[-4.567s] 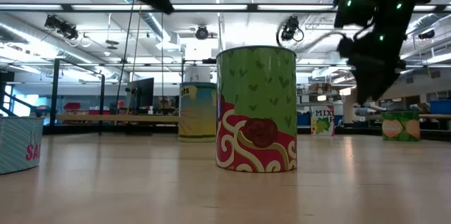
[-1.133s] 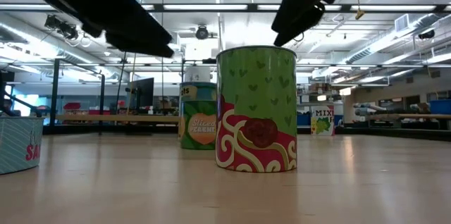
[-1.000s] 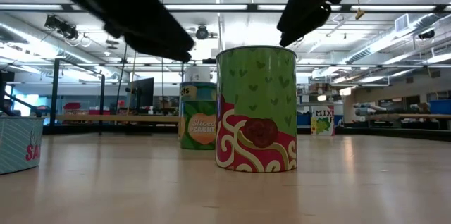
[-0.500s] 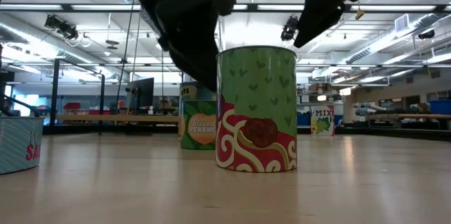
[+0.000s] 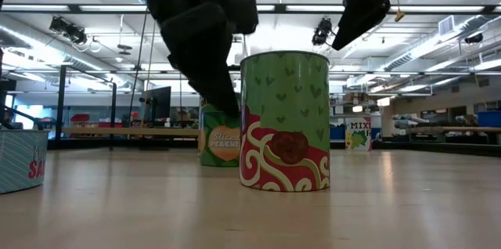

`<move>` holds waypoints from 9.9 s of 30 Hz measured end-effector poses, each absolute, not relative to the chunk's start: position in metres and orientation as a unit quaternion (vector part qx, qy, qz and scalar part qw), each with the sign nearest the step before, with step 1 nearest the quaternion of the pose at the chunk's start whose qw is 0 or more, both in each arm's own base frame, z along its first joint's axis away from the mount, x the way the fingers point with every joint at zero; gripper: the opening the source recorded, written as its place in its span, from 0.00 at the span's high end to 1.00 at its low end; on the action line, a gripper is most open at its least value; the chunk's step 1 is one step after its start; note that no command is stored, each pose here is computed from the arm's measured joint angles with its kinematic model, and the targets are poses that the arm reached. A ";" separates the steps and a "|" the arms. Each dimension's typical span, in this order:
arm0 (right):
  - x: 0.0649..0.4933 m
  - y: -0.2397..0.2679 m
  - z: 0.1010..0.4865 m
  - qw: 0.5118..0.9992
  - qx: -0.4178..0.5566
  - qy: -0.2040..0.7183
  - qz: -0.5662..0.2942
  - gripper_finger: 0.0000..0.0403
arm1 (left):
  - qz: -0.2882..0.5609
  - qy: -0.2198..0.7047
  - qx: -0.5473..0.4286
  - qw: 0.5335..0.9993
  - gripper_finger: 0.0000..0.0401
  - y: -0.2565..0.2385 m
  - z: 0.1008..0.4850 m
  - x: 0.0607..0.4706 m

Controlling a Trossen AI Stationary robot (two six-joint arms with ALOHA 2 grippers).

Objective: Pick and place cans onto a shelf
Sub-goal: Put the canned sliced peaches on the shelf, then put the canned carrots on the shelf

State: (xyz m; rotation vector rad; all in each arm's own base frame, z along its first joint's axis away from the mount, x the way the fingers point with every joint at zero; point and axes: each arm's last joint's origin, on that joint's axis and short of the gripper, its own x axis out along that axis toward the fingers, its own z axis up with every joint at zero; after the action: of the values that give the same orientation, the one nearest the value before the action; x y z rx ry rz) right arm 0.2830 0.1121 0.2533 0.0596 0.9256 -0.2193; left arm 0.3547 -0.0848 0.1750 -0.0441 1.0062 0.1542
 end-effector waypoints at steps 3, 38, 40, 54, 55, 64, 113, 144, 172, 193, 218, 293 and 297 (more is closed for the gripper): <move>0.283 0.112 0.253 0.888 0.028 0.446 -0.105 0.13 | 0.069 0.499 -0.019 0.864 0.12 -0.086 0.163 0.356; 0.284 0.116 0.266 0.912 -0.012 0.408 -0.051 0.13 | 0.128 0.366 0.095 0.917 0.28 0.027 0.330 0.263; 0.285 0.116 0.267 0.912 -0.014 0.406 -0.050 0.13 | 0.130 0.372 0.086 0.915 0.28 0.049 0.318 0.264; 0.298 0.090 0.269 0.917 -0.006 0.394 -0.060 0.13 | 0.120 0.411 0.077 0.901 0.28 0.176 0.251 0.285; 0.298 0.088 0.269 0.917 -0.004 0.395 -0.060 0.13 | 0.111 0.418 0.070 0.899 0.28 0.178 0.246 0.286; 0.303 0.074 0.269 0.916 -0.006 0.395 -0.069 0.13 | 0.070 0.456 0.050 0.886 0.28 0.185 0.209 0.299; 0.303 0.073 0.269 0.915 0.014 0.400 -0.057 0.13 | 0.119 0.468 0.078 0.872 0.17 0.181 0.201 0.310; 0.308 0.073 0.262 0.930 -0.014 0.365 -0.037 0.13 | 0.123 0.496 0.070 0.856 0.11 0.149 0.270 0.309; 0.296 0.079 0.208 0.946 0.008 0.324 0.007 0.13 | 0.064 0.148 0.083 0.983 0.12 -0.055 0.236 0.289; 0.297 0.078 0.210 0.951 0.017 0.309 -0.016 0.13 | 0.177 0.127 -0.006 0.976 0.12 -0.014 0.162 0.250; 0.298 0.078 0.212 0.953 0.028 0.301 -0.016 0.13 | 0.182 0.150 -0.021 0.972 0.12 -0.003 0.135 0.266; 0.293 0.077 0.251 0.902 0.010 0.421 -0.092 0.13 | 0.609 0.128 -0.117 0.774 0.20 0.194 0.178 0.257; 0.290 0.081 0.250 0.899 0.017 0.426 -0.095 0.13 | 0.594 0.120 -0.120 0.786 0.18 0.196 0.175 0.260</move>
State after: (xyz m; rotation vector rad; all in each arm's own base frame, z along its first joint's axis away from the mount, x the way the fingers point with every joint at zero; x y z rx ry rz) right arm 0.2905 0.0806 0.2498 0.0352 0.8821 -0.1965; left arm 0.2599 0.1962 0.1751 -0.2583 0.2588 1.2802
